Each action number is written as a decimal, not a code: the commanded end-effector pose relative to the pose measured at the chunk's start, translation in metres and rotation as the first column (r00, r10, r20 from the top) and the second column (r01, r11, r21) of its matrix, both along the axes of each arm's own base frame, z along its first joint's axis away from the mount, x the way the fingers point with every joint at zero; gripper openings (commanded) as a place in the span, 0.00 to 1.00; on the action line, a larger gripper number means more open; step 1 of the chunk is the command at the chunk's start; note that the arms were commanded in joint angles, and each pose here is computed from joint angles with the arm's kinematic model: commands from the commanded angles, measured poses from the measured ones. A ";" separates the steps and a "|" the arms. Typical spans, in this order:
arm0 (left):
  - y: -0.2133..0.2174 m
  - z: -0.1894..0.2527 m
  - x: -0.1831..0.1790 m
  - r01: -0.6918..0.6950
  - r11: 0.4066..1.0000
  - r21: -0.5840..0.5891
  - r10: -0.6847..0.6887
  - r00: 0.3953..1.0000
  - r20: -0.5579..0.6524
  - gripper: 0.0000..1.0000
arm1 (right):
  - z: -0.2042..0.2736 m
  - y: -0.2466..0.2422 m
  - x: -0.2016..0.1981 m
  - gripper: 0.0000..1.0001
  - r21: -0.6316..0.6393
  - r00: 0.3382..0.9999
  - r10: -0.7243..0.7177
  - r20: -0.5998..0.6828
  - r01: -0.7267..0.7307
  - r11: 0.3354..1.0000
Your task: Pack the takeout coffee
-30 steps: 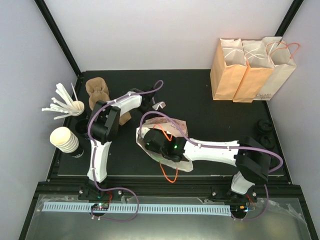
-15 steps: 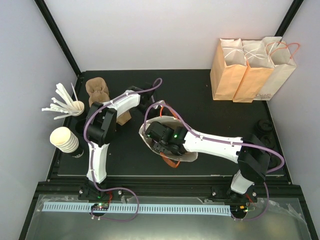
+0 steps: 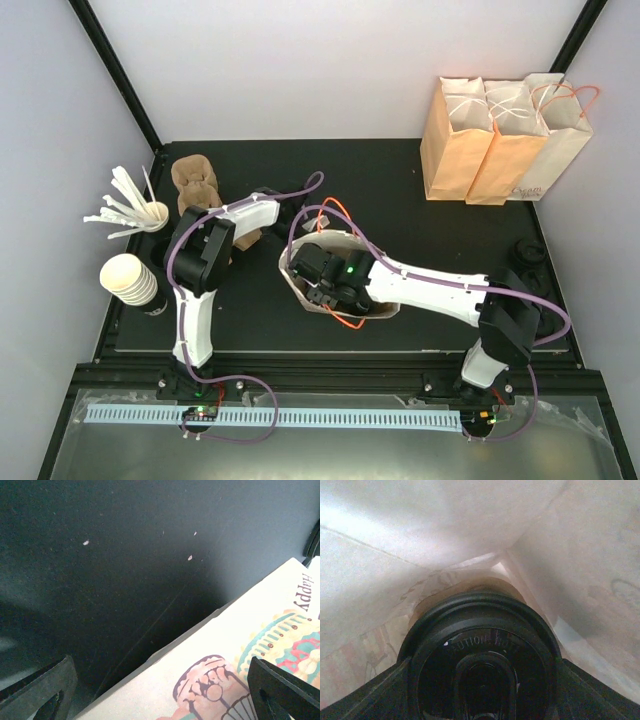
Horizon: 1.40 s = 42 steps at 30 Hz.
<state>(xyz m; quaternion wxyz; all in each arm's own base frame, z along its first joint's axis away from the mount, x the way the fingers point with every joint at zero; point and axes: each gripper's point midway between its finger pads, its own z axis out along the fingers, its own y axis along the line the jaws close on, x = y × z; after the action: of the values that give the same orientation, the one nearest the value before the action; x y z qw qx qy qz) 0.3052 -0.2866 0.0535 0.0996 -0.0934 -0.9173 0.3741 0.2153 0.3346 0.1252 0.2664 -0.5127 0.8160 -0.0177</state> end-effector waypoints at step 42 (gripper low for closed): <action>0.011 0.030 -0.033 -0.059 0.996 -0.071 0.065 0.995 0.079 0.95 | 0.195 -0.098 -0.036 0.74 0.316 0.956 -0.291 -0.040 0.288 0.904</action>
<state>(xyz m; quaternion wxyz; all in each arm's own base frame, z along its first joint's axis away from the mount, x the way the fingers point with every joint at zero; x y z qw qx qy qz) 0.2702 -0.2707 0.0746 0.0688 -0.0767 -0.9151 0.3898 0.1850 0.2588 0.2932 0.3305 -0.3690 0.8665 0.0620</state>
